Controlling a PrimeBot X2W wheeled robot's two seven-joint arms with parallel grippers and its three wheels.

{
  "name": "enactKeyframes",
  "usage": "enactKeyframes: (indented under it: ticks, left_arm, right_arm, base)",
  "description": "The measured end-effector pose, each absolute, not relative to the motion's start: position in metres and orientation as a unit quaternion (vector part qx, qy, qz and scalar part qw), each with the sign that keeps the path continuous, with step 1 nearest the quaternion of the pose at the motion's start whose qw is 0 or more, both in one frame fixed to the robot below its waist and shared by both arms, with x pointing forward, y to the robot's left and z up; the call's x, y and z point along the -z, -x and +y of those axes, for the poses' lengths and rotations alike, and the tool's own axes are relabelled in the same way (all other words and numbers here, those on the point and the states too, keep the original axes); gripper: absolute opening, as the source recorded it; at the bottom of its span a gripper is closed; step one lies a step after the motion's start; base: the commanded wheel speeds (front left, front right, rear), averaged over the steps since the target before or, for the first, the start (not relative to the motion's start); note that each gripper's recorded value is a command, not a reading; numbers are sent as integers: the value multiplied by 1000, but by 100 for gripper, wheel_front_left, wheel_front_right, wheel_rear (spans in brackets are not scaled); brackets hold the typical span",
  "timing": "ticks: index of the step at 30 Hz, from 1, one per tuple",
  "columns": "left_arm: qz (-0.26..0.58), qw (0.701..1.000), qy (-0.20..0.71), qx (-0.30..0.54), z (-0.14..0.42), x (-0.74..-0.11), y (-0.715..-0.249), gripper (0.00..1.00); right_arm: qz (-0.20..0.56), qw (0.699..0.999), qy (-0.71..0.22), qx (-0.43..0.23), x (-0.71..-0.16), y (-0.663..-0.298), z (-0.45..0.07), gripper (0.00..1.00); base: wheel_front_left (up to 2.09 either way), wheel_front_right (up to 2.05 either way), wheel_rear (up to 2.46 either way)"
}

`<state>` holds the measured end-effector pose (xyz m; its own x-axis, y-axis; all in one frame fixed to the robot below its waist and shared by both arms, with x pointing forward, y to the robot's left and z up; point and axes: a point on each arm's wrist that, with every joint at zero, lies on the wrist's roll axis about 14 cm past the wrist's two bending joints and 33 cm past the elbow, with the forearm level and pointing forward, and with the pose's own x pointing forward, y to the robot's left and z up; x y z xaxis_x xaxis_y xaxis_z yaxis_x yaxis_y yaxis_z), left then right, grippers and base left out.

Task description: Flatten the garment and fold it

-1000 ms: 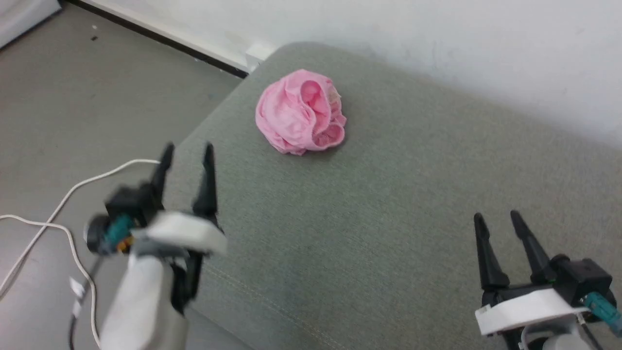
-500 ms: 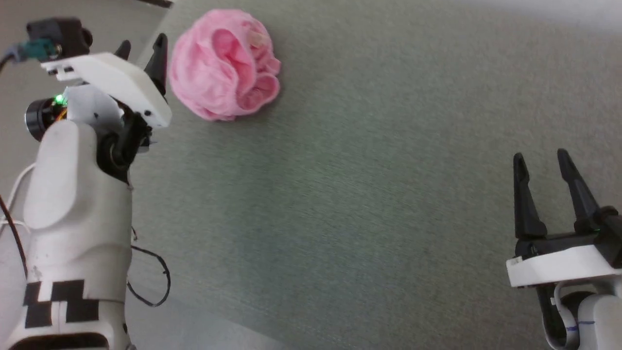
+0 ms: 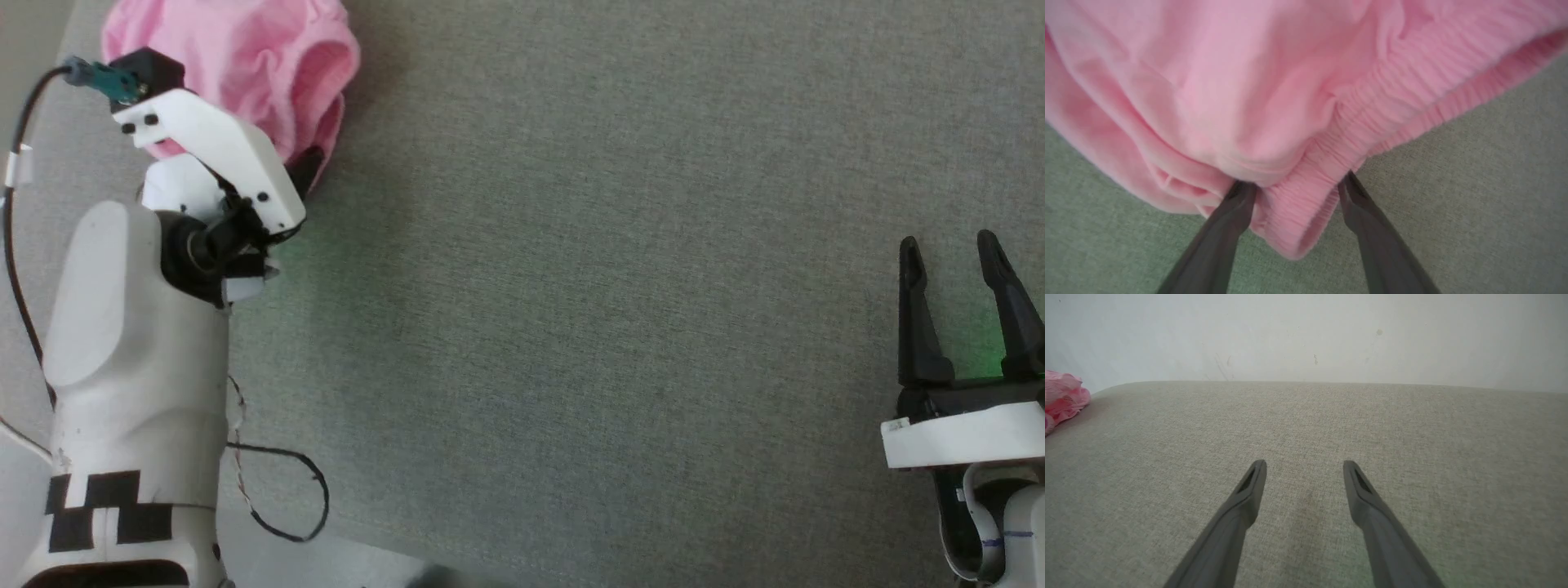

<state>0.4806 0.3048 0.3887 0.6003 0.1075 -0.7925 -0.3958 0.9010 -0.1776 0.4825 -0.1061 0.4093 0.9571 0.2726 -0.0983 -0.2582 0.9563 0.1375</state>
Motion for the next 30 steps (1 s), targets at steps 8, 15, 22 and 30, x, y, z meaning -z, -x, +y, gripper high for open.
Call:
enactKeyframes:
  ticks: [8, 15, 22, 30]
  left_arm:
    - [410, 898, 94, -132, 304, -391, -489, 0]
    - [283, 950, -34, -124, 329, -458, -503, 0]
    - [56, 987, -148, -43, 300, -601, -534, 0]
    - [-97, 976, -180, 74, 210, -709, -524, 0]
  right_arm:
    - [66, 988, -66, -123, -402, -483, -113, 100]
    - [58, 986, -81, -131, -414, -475, -102, 100]
    - [38, 987, -91, -127, -436, -463, -101, 100]
    - [18, 987, -117, -111, -461, -441, -111, 100]
  base:
    - [0, 0, 0]
    - [0, 0, 0]
    - [0, 0, 0]
    - [0, 0, 0]
